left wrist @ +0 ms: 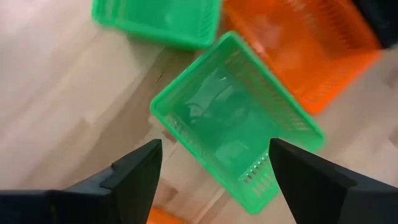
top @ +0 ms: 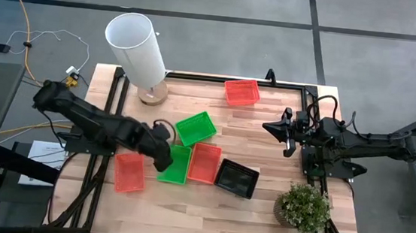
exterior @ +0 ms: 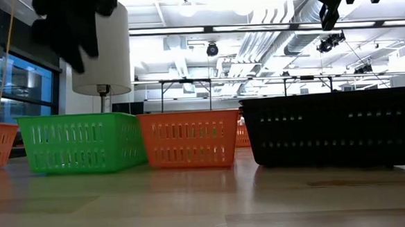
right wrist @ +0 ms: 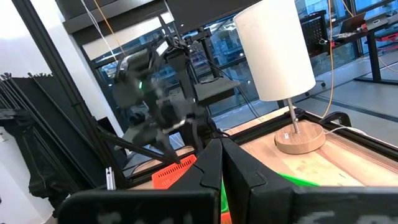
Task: Stack baskets by color
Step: Stack the green bin on the green bin
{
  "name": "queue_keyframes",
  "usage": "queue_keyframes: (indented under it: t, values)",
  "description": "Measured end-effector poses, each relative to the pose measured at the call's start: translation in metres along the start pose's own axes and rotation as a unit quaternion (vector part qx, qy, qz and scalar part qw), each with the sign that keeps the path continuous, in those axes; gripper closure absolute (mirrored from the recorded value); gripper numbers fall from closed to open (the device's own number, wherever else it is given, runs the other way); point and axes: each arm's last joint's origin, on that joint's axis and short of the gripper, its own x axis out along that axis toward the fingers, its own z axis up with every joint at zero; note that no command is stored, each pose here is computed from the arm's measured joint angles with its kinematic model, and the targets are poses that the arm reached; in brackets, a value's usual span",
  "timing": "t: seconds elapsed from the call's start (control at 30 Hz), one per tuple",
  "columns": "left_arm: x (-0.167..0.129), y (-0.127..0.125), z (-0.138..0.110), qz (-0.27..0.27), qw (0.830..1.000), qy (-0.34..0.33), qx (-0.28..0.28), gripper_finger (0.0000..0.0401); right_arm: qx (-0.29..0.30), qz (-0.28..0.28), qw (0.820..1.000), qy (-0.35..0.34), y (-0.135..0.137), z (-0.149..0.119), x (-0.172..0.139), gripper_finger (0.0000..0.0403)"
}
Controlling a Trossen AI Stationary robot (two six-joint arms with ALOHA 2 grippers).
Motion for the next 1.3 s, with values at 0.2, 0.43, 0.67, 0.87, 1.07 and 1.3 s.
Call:
queue_keyframes:
  t: [0.2, 0.43, 0.67, 0.87, 1.07, 1.3]
  values:
    - [0.039, -0.010, -0.013, 0.046, 0.996, 0.036, -0.070, 0.0119, -0.002, 0.000, 1.000, 0.001, 0.000, 0.000, 0.000, 0.0403]
    - [0.073, 0.007, -0.017, 0.085, 0.986, 0.061, -0.131, 0.0119, -0.004, -0.001, 1.000, 0.001, 0.000, 0.000, 0.000, 0.0403]
    - [0.097, 0.015, -0.017, 0.030, 0.985, 0.064, -0.159, 0.0120, -0.004, -0.001, 1.000, 0.001, 0.000, 0.000, 0.000, 0.0403]
    - [0.109, 0.021, -0.023, 0.031, 0.984, 0.074, -0.161, 0.0134, -0.004, -0.002, 1.000, 0.002, 0.000, 0.000, 0.000, 0.0403]
    - [0.109, 0.021, -0.025, 0.017, 0.987, 0.104, -0.120, 0.0245, -0.006, -0.003, 1.000, 0.005, 0.000, -0.001, 0.000, 0.0403]
    - [0.100, 0.021, -0.025, -0.011, 0.991, 0.114, -0.066, 0.0388, -0.016, -0.003, 1.000, 0.005, -0.001, -0.001, 0.000, 0.0403]
